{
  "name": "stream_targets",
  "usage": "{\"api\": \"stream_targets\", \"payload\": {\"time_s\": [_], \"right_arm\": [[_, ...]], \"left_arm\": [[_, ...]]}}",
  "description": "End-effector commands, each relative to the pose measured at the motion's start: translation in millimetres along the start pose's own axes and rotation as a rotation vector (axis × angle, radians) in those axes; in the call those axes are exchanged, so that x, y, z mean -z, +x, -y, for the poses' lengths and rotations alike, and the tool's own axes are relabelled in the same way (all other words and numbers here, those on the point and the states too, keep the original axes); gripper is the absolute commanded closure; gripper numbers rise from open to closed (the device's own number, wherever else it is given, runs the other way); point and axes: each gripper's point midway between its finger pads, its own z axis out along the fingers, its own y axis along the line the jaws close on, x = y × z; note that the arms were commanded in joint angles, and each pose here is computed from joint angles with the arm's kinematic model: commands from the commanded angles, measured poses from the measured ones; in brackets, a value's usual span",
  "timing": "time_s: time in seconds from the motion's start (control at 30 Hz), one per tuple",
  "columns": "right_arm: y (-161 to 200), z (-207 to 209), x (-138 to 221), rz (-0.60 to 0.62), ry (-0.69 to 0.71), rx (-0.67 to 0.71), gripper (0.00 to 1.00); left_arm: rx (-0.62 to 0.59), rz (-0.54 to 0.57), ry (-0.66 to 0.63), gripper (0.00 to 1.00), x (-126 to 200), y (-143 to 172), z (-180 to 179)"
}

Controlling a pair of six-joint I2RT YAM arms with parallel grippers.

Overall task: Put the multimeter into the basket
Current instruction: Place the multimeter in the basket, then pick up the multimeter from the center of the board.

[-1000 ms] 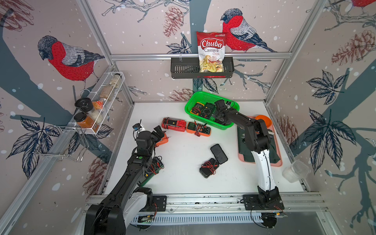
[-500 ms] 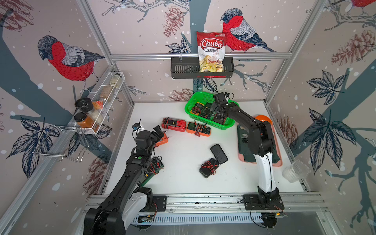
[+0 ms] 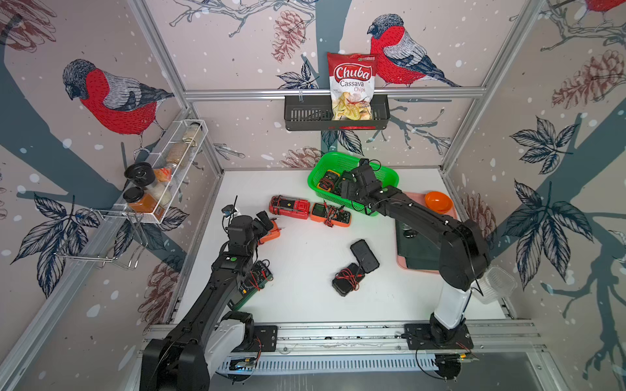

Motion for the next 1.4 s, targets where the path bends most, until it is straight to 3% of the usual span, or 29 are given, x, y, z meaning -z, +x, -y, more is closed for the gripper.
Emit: {"api": "stream_targets", "payload": {"time_s": [0.0,0.17,0.33,0.67,0.93,1.2,1.37], "right_arm": [[12.4,-35.5,4.6,-0.007,-0.115,0.126,0.0],[39.6,-69.0,-2.0,-0.046,-0.126,0.271,0.0],[50.9,-94.8,-8.2,-0.062,-0.16,0.332,0.0],[60.6,-111.4,-13.1,-0.089,-0.213,0.333,0.0],[61.1,-111.1,-12.1,-0.094,-0.226,0.329,0.0],[53.1,-160.7,-2.5,-0.062,-0.499,0.367,0.07],[47.4,-191.1,-17.5,-0.024,-0.6,0.382,0.06]], "left_arm": [[0.02,-0.016,0.014,0.02,-5.8,2.0,3.7],[0.045,-0.038,0.013,0.02,-24.8,1.6,11.2],[0.036,-0.075,-0.026,0.02,-55.0,-4.4,19.3],[0.073,-0.278,-0.042,0.07,-132.0,16.4,29.4],[0.075,-0.356,-0.028,0.12,-159.9,32.1,32.0],[0.094,-0.401,-0.027,0.28,-177.9,41.5,21.4],[0.106,-0.411,-0.024,0.34,-184.1,40.5,17.3]]}}
